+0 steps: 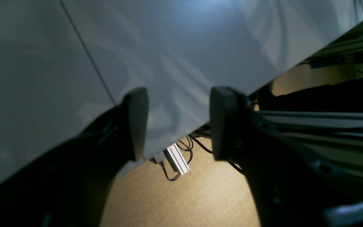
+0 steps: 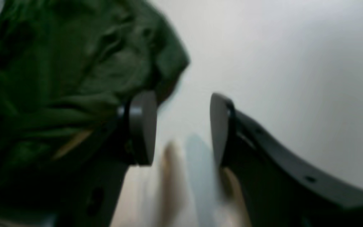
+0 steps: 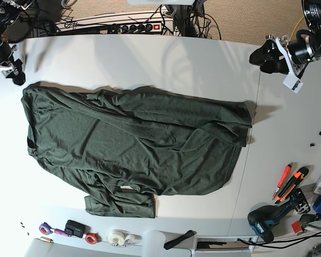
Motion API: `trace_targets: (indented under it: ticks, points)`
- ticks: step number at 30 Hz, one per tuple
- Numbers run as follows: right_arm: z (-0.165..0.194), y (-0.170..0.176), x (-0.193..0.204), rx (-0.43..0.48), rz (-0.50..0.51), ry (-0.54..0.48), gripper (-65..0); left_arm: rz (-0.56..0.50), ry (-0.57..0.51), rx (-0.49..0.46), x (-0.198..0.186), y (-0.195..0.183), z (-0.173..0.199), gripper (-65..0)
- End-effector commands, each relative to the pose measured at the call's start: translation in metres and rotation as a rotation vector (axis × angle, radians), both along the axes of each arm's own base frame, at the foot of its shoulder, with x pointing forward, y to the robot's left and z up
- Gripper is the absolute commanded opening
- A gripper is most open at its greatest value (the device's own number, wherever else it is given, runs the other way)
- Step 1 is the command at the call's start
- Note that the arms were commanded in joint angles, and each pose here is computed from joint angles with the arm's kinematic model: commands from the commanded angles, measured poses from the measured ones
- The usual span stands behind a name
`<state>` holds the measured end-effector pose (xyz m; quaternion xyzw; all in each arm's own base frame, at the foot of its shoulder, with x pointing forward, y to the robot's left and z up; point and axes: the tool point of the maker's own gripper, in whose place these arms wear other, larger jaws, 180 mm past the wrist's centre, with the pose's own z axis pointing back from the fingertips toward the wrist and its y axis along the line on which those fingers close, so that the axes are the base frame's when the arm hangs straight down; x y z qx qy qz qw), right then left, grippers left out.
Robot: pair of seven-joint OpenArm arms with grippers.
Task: Layout the t-shirt on the table in an organized manner, then fold the t-shirt properly
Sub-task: 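Raise both grippers away from the shirt and reposition them, then grasp the shirt's two shoulder corners with both grippers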
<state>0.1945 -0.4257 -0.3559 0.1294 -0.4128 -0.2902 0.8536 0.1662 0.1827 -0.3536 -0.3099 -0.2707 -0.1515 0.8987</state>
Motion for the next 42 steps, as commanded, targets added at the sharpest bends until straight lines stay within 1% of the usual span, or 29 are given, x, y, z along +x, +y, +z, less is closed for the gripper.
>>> trace_targets:
  ticks: [1, 4, 6, 11, 13, 18, 22, 29, 31, 32, 33, 35, 36, 38, 42]
  points:
    - [0.021, -0.009, 0.009, -0.034, 0.008, -0.061, -37.4, 0.002, -0.035, -0.005, 0.006, 0.002, 0.009, -35.4]
    - [0.026, -0.007, 0.015, -0.016, 0.005, -0.1, -37.4, 0.002, -0.035, -0.006, 0.006, 0.002, 0.009, -35.4]
    - [0.027, -0.006, 0.016, -0.012, 0.001, -0.108, -37.4, 0.002, -0.035, -0.006, 0.006, 0.002, 0.009, -35.4]
    - [0.018, -0.011, 0.018, -0.009, -0.075, -0.096, -37.4, 0.002, -0.035, -0.006, 0.006, 0.002, 0.009, -35.4]
    - [0.017, -0.01, 0.022, 0.005, -0.103, -0.116, -37.4, 0.002, -0.035, -0.006, 0.006, 0.002, 0.009, -35.4]
    - [0.011, 0.002, 0.04, 0.043, -0.128, -0.14, -37.4, 0.002, -0.033, -0.006, 0.005, 0.002, 0.008, -35.4]
    - [0.002, 0.009, 0.045, 0.063, -0.147, -0.125, -37.4, 0.002, -0.028, -0.005, 0.004, 0.002, 0.008, -35.4]
    - [-0.015, 0.013, 0.035, 0.073, -0.174, -0.059, -37.4, 0.002, -0.029, -0.006, 0.004, 0.002, 0.008, -35.4]
    - [-0.017, 0.015, 0.034, 0.075, -0.175, -0.056, -37.5, 0.002, -0.03, -0.007, 0.004, 0.002, 0.008, -35.4]
    - [-0.017, 0.015, 0.035, 0.076, -0.174, -0.057, -38.5, 0.003, -0.031, -0.008, 0.004, 0.002, 0.008, -35.4]
    - [-0.016, 0.016, 0.035, 0.068, -0.161, -0.061, -44.1, 0.003, -0.033, -0.011, 0.005, 0.002, 0.009, -35.4]
    - [-0.015, 0.018, 0.036, 0.057, -0.138, -0.069, -61.4, 0.022, -0.063, -0.027, 0.01, 0.001, 0.013, -35.4]
    - [-0.015, 0.018, 0.036, 0.056, -0.135, -0.07, -65.0, 0.038, -0.087, -0.035, 0.015, 0.001, 0.016, -35.4]
    - [-0.015, 0.018, 0.037, 0.055, -0.136, -0.071, -65.0, 0.077, -0.139, -0.011, 0.027, 0.007, 0.019, -35.2]
    - [-0.015, 0.018, 0.037, 0.055, -0.135, -0.07, -65.0, 0.24, -0.188, 0.081, 0.068, 0.031, 0.022, -31.7]
